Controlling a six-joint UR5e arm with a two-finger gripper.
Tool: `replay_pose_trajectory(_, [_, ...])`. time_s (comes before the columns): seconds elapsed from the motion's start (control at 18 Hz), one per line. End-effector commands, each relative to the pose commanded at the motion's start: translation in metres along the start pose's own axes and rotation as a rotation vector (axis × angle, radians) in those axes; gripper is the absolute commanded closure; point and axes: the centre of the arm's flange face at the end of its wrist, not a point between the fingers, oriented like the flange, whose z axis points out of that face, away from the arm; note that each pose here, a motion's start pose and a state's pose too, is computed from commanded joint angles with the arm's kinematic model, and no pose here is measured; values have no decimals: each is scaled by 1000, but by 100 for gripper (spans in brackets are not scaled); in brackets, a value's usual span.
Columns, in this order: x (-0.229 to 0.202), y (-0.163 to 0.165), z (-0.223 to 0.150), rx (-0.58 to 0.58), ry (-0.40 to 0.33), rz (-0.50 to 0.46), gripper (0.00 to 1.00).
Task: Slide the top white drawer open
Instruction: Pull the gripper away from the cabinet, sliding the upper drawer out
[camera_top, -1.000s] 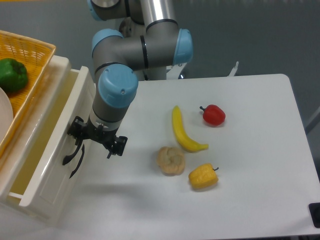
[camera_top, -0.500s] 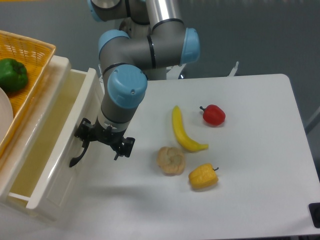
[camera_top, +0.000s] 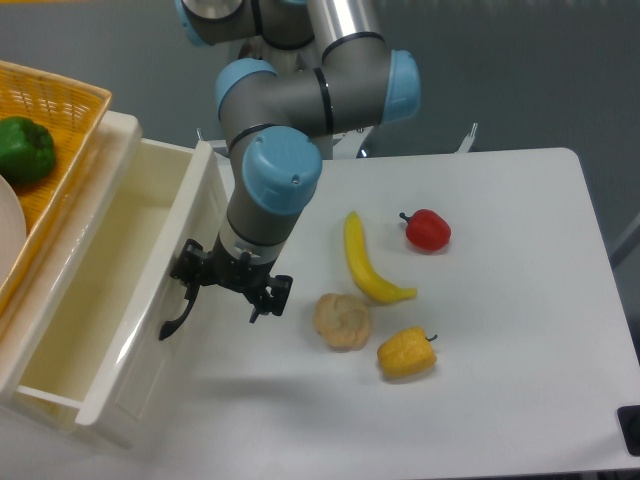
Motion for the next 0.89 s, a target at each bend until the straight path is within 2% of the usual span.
replay_pose_trajectory(0.56, [-14,1,-5,6,-6,-15,0])
replay_pose_trajectory(0.72, [-18,4,-4,-25,-41,11,0])
replay_pose_trajectory(0.89, [-20,4,-3,-24,-44,12,0])
